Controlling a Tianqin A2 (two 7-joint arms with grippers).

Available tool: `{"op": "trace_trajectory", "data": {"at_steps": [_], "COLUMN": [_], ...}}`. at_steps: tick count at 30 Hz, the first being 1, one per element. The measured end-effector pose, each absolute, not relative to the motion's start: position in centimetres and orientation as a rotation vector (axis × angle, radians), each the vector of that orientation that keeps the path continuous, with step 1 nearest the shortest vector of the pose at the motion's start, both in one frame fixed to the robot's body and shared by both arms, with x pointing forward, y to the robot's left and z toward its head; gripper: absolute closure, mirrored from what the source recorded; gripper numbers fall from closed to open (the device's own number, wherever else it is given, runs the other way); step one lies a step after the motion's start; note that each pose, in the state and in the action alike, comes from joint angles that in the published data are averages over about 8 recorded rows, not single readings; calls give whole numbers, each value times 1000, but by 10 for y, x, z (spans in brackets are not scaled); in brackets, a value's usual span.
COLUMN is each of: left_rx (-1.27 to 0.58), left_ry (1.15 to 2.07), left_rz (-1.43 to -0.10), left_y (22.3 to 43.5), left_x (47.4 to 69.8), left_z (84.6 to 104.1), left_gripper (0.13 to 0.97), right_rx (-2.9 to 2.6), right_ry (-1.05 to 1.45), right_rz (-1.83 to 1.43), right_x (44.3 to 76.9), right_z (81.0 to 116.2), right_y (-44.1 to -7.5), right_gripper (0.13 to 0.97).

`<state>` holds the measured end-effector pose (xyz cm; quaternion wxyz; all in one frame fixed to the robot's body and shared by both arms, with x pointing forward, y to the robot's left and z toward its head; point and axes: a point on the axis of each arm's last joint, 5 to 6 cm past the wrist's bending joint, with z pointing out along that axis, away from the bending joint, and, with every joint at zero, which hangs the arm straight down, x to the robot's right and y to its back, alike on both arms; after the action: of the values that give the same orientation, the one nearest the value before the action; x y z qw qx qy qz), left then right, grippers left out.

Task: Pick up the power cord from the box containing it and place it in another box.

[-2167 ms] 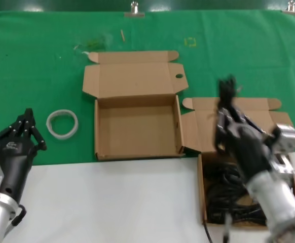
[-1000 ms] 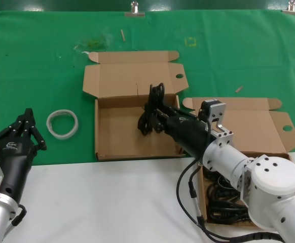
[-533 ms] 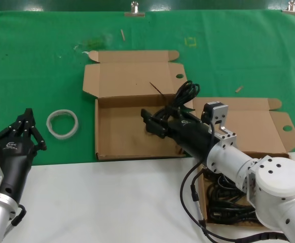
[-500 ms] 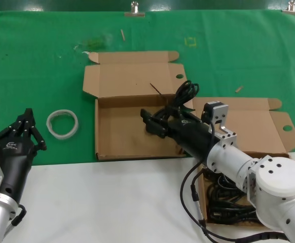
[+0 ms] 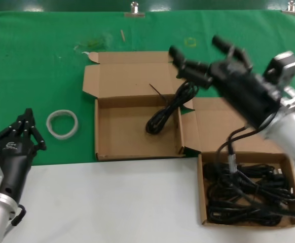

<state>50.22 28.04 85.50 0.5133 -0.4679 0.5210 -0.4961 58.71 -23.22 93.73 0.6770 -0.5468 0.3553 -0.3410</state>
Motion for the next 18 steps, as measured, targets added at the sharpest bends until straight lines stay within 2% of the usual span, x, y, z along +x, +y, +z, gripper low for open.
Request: {"op": "trace_trajectory", "data": {"at_steps": [7, 10, 18], "left_rx": [-1125, -1125, -1125], "left_ry": [1253, 1253, 1253], "left_rz": [-1193, -1193, -1193], "left_y": [280, 280, 280], "left_x": [502, 502, 502], "left_z": [855, 855, 855], "left_gripper": [957, 957, 943], "right_rx": [-1135, -1126, -1131], "right_ry": [673, 664, 703], "right_rz": [-867, -882, -908], "right_x": [559, 555, 554], "right_z": [974, 976, 966], "right_y": [-259, -263, -264], "right_gripper": [240, 240, 152]}}
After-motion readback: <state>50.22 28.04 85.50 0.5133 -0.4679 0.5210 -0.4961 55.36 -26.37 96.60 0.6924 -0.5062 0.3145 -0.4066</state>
